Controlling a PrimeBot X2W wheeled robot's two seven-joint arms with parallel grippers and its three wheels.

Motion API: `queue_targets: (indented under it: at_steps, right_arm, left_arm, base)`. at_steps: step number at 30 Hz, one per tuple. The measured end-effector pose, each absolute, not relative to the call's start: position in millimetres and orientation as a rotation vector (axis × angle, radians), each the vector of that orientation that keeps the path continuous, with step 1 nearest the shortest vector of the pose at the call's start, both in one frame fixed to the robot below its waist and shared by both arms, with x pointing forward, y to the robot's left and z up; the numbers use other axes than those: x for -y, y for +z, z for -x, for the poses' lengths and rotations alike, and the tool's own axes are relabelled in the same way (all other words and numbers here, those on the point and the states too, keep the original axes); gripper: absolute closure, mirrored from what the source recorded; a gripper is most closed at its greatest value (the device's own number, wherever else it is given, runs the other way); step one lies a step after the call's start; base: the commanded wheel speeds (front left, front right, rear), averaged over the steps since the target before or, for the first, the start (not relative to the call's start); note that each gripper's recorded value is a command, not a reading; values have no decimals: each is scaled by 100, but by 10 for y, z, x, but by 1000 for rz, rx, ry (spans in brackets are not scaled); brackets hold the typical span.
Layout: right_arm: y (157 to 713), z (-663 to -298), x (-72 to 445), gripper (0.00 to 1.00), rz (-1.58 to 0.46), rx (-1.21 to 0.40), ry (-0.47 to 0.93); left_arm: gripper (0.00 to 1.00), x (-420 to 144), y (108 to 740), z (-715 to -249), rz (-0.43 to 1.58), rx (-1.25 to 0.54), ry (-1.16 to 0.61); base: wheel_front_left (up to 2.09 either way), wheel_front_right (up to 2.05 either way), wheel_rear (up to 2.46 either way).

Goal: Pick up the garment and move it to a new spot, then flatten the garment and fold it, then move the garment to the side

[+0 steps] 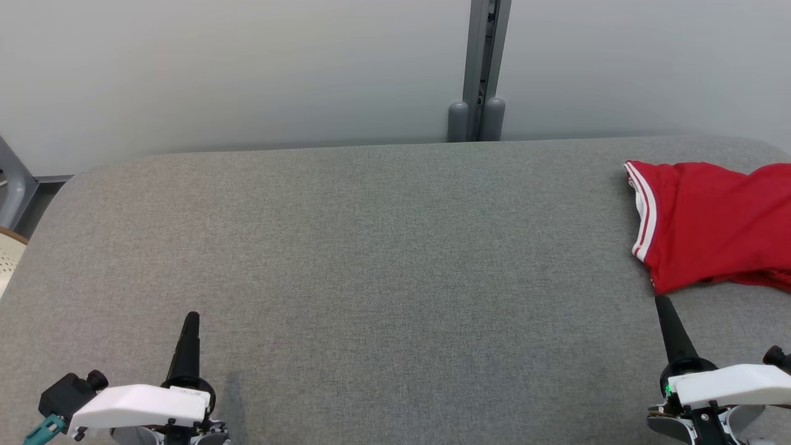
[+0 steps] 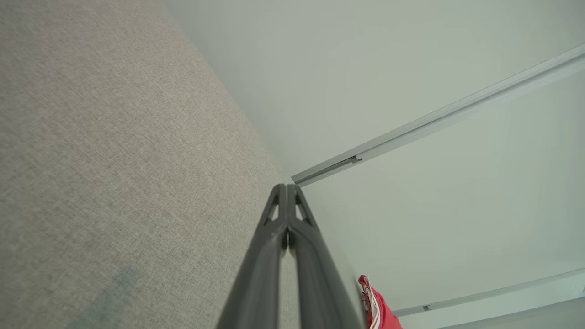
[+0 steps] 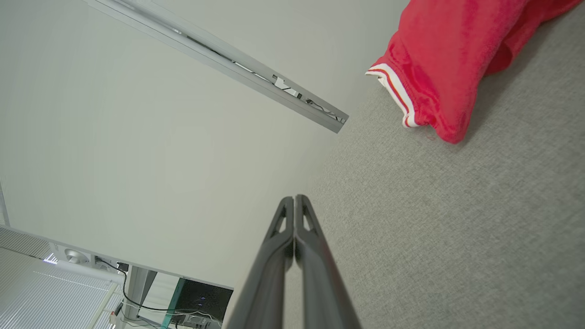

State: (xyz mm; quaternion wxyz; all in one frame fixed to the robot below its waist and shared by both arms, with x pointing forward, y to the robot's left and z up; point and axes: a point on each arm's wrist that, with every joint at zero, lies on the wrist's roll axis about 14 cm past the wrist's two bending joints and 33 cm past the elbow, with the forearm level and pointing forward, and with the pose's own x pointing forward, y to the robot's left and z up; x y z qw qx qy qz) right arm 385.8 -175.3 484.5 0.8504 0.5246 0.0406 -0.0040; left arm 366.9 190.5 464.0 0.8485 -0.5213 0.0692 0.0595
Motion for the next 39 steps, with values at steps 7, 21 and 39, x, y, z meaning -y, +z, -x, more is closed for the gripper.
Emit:
queue_targets:
  at_steps: [7,21,39]
  right_arm:
    - [4863,-3861,1788,100,-1170,-78,-16]
    - [4911,-3873,1842,100,-1289,-63,-18]
    - [4958,-3871,1914,100,-1422,-42,-20]
  left_arm:
    - [100,-1911,4692,-3707,1168,-131,113]
    - [100,-1929,4773,-3755,1286,-104,92]
    - [100,-1958,4880,-3808,1422,-67,60]
  base:
    - [0,0,0]
    - [0,0,0]
    - [0,0,0]
